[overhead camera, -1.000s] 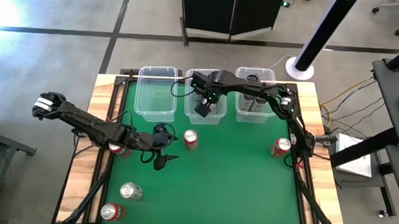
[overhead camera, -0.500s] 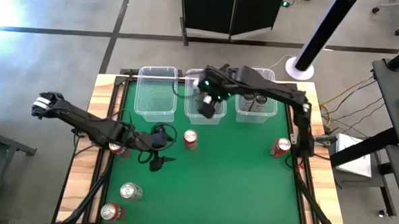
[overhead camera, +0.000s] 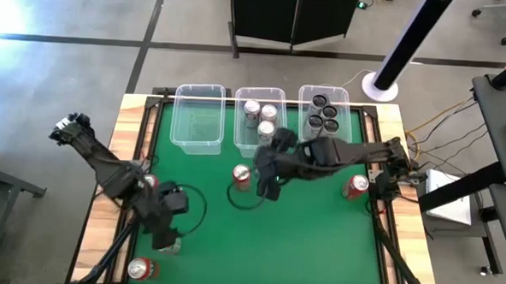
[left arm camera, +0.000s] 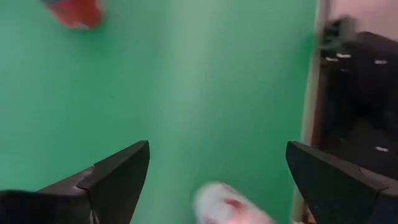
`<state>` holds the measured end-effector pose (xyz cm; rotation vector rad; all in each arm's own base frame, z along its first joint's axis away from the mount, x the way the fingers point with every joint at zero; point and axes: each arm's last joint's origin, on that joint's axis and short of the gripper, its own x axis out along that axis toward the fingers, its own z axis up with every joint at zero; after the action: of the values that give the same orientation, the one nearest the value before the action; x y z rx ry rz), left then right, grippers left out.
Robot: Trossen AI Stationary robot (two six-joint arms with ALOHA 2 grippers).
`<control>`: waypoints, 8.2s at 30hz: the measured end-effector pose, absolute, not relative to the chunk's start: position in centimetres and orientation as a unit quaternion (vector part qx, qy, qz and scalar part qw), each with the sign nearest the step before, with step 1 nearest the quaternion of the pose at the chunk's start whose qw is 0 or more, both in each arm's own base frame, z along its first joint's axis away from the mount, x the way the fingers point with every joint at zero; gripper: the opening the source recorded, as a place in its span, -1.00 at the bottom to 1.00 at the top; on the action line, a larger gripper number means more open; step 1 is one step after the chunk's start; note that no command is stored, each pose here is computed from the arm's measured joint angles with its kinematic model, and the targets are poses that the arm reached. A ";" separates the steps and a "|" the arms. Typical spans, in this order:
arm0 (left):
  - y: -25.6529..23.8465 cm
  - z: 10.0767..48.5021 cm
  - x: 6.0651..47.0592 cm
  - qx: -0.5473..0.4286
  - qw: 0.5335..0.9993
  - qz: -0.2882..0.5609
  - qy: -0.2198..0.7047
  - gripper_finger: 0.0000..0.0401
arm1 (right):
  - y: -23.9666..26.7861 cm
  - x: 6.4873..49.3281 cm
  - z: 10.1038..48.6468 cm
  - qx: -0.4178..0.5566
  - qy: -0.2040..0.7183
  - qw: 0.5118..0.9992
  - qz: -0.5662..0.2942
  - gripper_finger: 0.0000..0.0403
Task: Sort soda cans
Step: Put the red-silver soda can into the middle transparent bin
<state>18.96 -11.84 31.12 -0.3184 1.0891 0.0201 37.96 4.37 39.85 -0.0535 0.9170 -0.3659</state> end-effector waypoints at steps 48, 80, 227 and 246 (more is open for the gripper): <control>-19.6 29.8 14.5 -0.221 0.714 0.099 0.657 0.86 | 12.6 37.0 32.0 -0.087 0.497 0.840 -0.199 0.91; -22.0 26.6 14.3 -0.130 0.743 0.051 0.655 0.99 | 15.8 36.0 30.7 -0.069 0.488 0.850 -0.187 0.91; -7.5 19.0 21.0 -0.120 0.988 0.078 0.050 0.93 | 10.9 40.7 22.3 0.009 0.458 0.887 0.054 0.91; -6.7 18.2 20.7 -0.121 0.979 0.134 0.093 0.93 | 10.8 41.5 20.3 -0.014 0.467 0.883 0.045 0.55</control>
<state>20.68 -6.74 18.20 -0.2437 0.1872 0.2690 41.49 10.77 20.33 -0.0302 0.9717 0.0945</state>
